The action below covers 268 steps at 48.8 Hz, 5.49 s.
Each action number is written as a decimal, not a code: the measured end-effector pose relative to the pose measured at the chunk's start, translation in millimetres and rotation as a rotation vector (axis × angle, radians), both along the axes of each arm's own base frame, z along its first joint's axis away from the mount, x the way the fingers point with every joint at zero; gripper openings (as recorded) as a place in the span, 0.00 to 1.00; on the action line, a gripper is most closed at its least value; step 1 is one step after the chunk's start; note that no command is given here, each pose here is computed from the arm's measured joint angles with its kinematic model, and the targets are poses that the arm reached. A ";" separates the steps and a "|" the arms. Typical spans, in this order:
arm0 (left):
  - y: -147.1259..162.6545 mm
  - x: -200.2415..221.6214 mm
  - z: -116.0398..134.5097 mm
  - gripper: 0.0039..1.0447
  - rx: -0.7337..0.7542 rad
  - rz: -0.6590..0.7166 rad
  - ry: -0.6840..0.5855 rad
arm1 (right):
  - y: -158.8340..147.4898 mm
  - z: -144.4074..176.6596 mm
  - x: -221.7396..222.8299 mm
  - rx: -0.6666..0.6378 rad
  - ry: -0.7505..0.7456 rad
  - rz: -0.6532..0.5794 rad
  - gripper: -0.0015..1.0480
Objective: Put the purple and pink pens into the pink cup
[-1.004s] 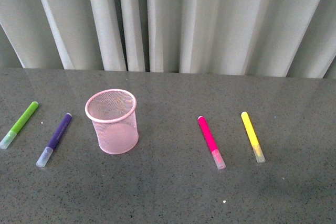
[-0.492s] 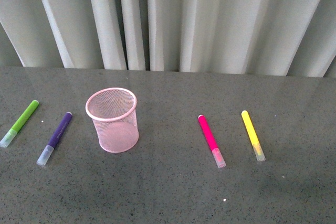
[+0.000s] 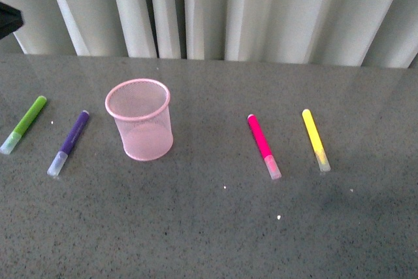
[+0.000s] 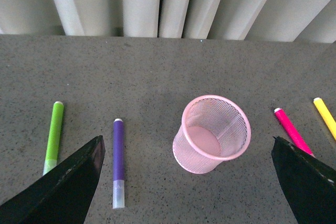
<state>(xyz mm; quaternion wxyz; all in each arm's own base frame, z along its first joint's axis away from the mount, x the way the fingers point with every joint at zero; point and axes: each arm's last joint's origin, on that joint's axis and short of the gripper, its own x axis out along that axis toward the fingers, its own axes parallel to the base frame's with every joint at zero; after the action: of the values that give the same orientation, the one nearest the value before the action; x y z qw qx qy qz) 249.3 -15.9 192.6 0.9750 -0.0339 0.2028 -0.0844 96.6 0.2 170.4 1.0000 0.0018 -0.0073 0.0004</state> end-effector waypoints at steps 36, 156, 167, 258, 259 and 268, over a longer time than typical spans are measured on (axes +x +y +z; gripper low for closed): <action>3.1 119.3 -61.2 0.94 0.115 -0.005 0.362 | 0.0 0.0 0.0 0.000 0.000 0.000 0.93; 6.3 155.8 -27.2 0.12 -0.030 -0.072 0.103 | 0.0 0.0 0.0 0.000 0.000 0.000 0.93; -69.3 97.8 -4.2 0.12 -0.239 -0.318 -0.208 | 0.0 0.0 0.0 0.000 0.000 0.000 0.93; -56.9 95.2 -70.2 0.82 -0.250 -0.019 -0.244 | 0.0 0.0 0.0 0.000 0.000 0.000 0.93; -56.1 92.2 -65.0 0.88 -0.235 -0.020 -0.223 | 0.0 0.0 0.0 0.000 0.000 0.000 0.93; -61.3 32.3 -36.6 0.94 0.011 -0.230 0.134 | 0.0 0.0 0.0 0.000 0.000 0.000 0.93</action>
<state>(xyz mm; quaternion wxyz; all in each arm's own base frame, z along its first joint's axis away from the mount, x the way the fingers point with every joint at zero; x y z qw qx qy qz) 281.6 -77.2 156.0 0.9433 -0.0104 0.2705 -0.1921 96.6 0.2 170.4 1.0000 0.0018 -0.0073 0.0006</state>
